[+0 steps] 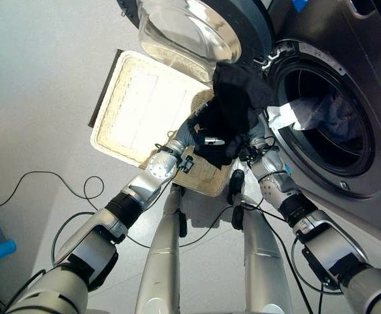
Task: Put the clothes into the washing machine.
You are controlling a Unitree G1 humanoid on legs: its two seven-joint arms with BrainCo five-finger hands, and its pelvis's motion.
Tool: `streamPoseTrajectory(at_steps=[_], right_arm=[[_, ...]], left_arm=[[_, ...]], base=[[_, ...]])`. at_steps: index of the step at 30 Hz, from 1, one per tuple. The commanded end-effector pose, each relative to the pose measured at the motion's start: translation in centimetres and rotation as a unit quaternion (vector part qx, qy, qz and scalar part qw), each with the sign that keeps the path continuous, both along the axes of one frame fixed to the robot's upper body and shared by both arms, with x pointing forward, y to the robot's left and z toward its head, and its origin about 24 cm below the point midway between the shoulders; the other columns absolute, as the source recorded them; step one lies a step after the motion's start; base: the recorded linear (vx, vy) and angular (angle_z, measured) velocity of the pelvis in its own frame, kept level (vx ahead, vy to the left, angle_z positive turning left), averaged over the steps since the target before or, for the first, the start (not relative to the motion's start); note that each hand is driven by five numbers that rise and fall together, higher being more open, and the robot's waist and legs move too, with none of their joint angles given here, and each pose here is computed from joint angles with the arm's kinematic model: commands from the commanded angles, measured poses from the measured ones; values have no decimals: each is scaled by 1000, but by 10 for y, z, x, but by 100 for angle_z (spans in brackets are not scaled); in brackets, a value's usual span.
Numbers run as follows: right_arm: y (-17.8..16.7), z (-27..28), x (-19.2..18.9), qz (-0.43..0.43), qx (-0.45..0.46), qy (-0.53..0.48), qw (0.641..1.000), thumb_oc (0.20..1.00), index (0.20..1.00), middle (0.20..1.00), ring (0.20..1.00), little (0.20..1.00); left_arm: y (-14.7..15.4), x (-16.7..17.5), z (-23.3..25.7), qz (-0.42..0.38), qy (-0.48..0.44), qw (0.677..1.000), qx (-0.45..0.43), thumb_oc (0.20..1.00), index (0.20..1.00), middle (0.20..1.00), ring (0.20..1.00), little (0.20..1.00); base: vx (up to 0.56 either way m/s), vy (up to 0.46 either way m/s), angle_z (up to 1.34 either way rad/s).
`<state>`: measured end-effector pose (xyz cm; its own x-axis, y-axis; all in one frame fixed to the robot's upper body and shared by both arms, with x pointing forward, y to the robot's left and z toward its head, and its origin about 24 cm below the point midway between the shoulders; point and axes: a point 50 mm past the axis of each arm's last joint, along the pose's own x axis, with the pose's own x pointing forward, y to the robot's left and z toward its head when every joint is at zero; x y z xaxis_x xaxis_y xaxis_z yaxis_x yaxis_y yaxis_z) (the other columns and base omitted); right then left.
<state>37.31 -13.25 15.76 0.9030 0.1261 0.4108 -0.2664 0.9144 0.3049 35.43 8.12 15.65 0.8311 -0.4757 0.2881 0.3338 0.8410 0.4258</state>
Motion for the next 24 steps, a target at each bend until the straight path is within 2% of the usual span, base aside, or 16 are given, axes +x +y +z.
streamPoseTrajectory(at_steps=[1, 10, 17, 20, 22, 24], right_arm=[[-11, 32, -4, -26, 91, -84, 992, 200, 200, 200, 200, 200], [-55, -14, -3, -86, 208, -22, 974, 200, 200, 200, 200, 200], [-96, -33, -9, -156, 344, -30, 925, 200, 200, 200, 200, 200], [-110, -31, -8, -179, 381, -35, 907, 200, 200, 200, 200, 200], [-111, -31, -8, -178, 381, -36, 906, 200, 200, 200, 200, 200], [-136, -26, -9, -211, 415, -48, 884, 200, 200, 200, 200, 200]], left_arm=[[-11, -7, 11, -23, -53, 998, -7, 1000, 1000, 1000, 1000, 1000], [0, -7, 1, 11, -54, 998, -23, 1000, 1000, 1000, 1000, 1000], [8, -4, 1, 39, -51, 997, -44, 1000, 1000, 1000, 1000, 1000], [11, -2, 3, 47, -51, 996, -49, 1000, 1000, 1000, 1000, 1000], [11, -2, 3, 47, -51, 996, -49, 1000, 1000, 1000, 1000, 1000], [16, -2, 5, 55, -56, 995, -65, 1000, 1000, 1000, 1000, 1000]], base=[[-1, 35, -3], [5, 46, -8], [14, 27, -7], [0, 0, 0], [0, 0, 0], [0, 0, 0]])
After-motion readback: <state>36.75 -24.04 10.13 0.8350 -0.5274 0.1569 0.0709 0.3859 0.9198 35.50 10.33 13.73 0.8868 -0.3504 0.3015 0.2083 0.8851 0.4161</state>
